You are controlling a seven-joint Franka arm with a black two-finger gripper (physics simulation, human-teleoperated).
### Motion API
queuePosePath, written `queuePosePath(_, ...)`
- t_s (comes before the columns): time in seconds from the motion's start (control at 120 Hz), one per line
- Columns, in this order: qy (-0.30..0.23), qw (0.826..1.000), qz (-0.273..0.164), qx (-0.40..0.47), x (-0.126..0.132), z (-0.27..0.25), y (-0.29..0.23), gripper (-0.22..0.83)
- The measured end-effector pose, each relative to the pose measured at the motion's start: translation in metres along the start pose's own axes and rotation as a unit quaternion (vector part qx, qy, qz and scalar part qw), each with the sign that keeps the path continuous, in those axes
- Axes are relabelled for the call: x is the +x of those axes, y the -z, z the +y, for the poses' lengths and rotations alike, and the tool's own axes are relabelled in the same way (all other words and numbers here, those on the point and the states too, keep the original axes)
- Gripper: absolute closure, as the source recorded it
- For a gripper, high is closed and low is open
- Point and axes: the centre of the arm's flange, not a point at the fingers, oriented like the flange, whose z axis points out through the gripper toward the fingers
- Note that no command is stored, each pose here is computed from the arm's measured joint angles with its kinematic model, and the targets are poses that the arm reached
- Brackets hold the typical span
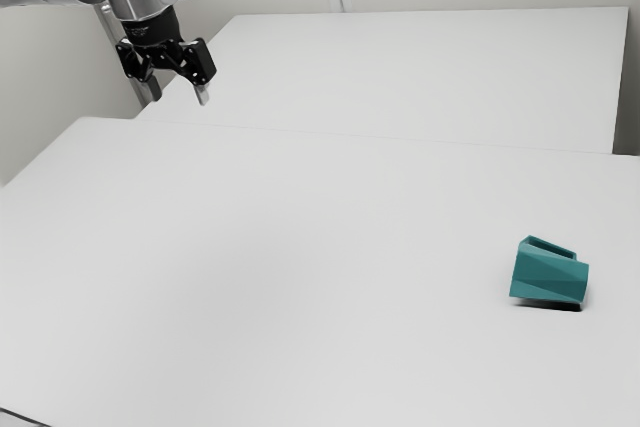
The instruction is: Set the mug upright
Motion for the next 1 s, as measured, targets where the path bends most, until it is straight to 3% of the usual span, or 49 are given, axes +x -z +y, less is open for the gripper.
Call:
queuePosePath(0.3,-0.002,1.0,-0.001,-0.008,0.0,0.004,-0.002,0.02)
queuePosePath(0.558,-0.008,0.994,-0.008,-0.104,0.002,0.022,-0.041,0.03)
queuePosePath(0.758,-0.008,0.978,0.02,-0.21,0.011,0.039,-0.081,0.03)
queuePosePath(1.0,-0.004,0.943,0.041,-0.331,0.01,0.059,-0.14,0.03)
